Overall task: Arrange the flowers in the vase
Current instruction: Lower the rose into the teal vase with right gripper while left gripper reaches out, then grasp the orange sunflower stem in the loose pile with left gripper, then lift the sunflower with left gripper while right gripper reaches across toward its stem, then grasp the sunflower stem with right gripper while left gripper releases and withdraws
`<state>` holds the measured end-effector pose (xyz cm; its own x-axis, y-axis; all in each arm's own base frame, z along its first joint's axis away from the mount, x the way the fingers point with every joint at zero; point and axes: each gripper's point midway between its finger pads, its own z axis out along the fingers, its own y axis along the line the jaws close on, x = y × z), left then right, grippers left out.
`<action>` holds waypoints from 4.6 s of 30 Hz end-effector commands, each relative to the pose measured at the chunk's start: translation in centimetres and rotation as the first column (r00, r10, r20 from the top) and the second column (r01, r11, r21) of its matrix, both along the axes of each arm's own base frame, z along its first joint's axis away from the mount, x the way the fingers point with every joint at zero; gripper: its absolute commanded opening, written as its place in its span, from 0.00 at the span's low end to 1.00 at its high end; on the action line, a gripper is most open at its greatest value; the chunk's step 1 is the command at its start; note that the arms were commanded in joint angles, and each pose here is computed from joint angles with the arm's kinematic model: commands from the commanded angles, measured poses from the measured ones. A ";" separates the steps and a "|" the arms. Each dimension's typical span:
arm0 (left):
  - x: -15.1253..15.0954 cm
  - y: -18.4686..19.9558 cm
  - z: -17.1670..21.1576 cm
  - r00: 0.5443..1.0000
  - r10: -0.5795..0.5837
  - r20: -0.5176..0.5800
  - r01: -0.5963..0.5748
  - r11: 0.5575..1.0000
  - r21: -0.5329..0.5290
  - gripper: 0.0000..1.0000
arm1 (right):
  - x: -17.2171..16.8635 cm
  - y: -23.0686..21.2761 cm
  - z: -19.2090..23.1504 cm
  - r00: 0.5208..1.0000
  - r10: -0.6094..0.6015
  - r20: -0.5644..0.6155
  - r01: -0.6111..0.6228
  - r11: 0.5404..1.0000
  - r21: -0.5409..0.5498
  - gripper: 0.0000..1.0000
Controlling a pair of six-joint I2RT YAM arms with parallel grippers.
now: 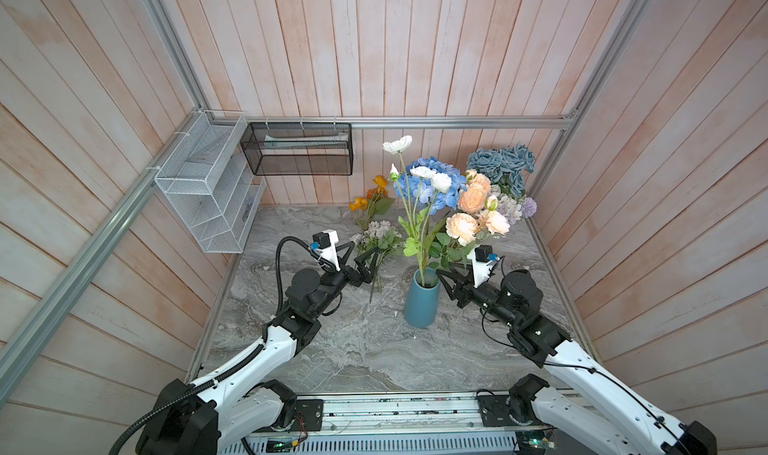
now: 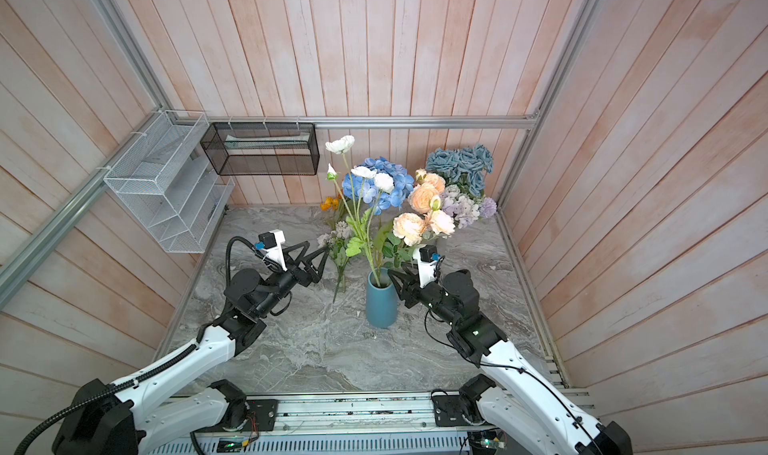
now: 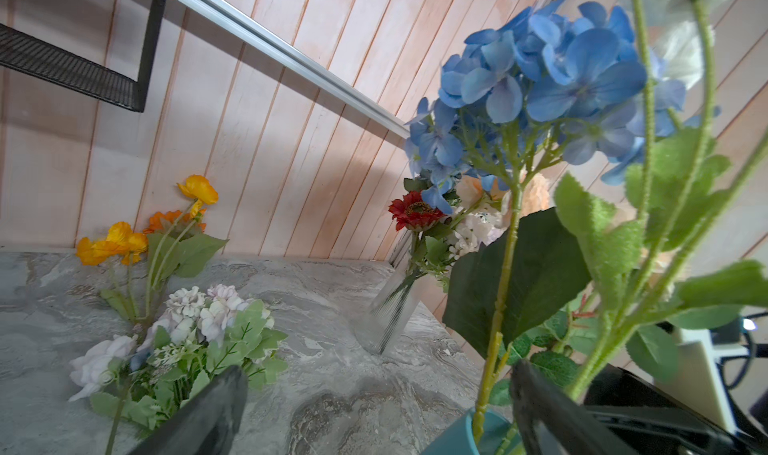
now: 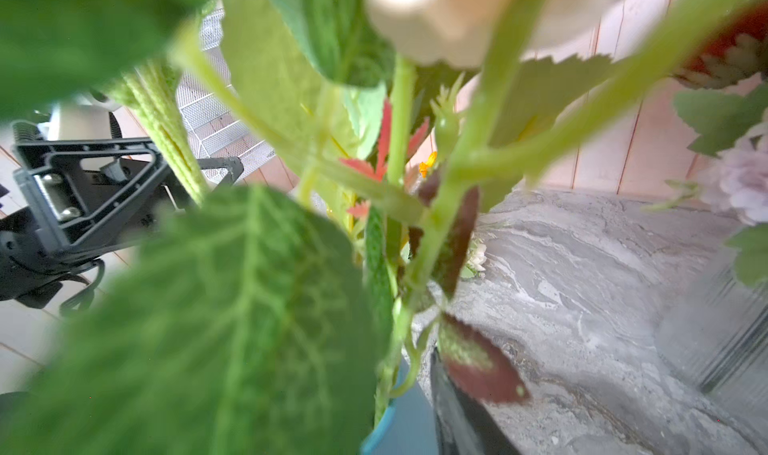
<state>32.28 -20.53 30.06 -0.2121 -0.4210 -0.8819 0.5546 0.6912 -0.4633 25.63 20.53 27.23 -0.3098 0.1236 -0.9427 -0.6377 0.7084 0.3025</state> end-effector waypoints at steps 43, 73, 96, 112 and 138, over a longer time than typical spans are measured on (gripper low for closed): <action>9.5 3.0 -24.2 0.764 0.278 -0.583 0.055 0.871 0.488 0.00 | -2.2 3.3 8.5 0.961 0.240 0.137 -0.251 0.965 0.073 0.60; 1.4 2.3 -6.2 0.949 0.036 -0.313 -0.009 0.996 0.087 0.00 | -3.6 2.2 13.0 0.952 0.204 0.229 -0.248 0.951 0.182 0.60; -5.6 3.3 9.1 0.978 -0.034 0.205 0.064 0.989 -0.137 0.00 | -6.1 10.8 19.4 0.793 0.437 0.425 -0.536 0.831 0.147 0.61; -8.9 1.3 7.2 0.916 -0.190 0.352 0.207 0.978 -0.010 0.00 | -3.8 19.1 20.7 0.699 0.540 0.469 -0.648 0.755 0.095 0.61; -9.0 3.3 6.3 0.933 -0.073 0.353 0.098 0.994 -0.052 0.00 | -0.6 21.3 19.8 0.755 0.506 0.418 -0.604 0.785 0.141 0.61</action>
